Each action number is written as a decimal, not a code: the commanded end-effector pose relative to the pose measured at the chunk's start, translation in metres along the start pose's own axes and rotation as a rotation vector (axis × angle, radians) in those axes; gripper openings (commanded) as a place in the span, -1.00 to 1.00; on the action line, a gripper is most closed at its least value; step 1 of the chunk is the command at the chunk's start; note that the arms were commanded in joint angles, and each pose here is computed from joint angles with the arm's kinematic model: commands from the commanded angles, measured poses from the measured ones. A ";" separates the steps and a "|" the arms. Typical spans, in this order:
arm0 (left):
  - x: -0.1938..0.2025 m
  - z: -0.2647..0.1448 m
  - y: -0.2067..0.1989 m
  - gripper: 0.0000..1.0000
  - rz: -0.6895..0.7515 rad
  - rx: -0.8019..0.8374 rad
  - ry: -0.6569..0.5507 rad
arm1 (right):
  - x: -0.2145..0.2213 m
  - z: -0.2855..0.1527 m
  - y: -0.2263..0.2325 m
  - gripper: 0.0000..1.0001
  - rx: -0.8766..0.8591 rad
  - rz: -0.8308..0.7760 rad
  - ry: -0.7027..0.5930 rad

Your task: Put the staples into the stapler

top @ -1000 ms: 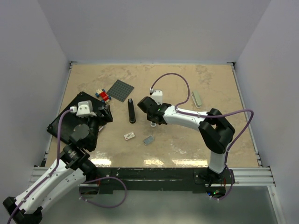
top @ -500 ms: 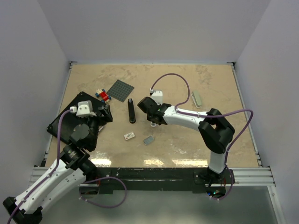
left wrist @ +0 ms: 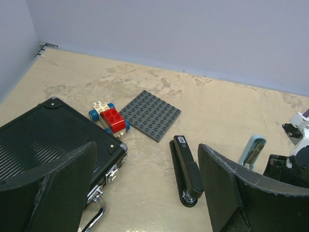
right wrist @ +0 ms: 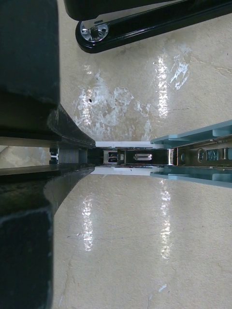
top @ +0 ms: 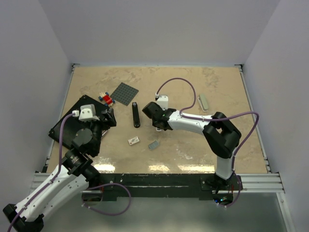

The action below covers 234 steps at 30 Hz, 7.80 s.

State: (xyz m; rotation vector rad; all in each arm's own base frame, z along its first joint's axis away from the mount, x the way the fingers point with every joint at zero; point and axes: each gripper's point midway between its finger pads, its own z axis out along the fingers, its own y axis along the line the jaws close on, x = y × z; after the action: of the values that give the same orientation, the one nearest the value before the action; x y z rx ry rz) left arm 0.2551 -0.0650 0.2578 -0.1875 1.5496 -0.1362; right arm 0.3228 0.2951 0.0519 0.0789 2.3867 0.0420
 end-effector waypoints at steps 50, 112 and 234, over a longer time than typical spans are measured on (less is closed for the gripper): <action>0.085 -0.001 -0.135 0.78 -0.040 0.467 0.471 | -0.156 0.013 -0.003 0.50 -0.451 -0.248 -0.093; 0.259 0.015 -0.193 -0.33 0.068 0.322 0.617 | -0.118 -0.009 0.002 0.05 -0.935 -0.226 -0.061; 0.193 0.033 -0.178 0.59 0.272 0.263 0.847 | -0.090 -0.100 -0.124 -0.11 -0.393 0.024 -0.267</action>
State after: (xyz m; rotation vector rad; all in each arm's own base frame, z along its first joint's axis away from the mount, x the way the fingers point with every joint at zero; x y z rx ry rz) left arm 0.2923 -0.2869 0.0944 0.3286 2.2413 -0.2693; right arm 0.3126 0.1933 0.1688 -0.2210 2.0645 0.6123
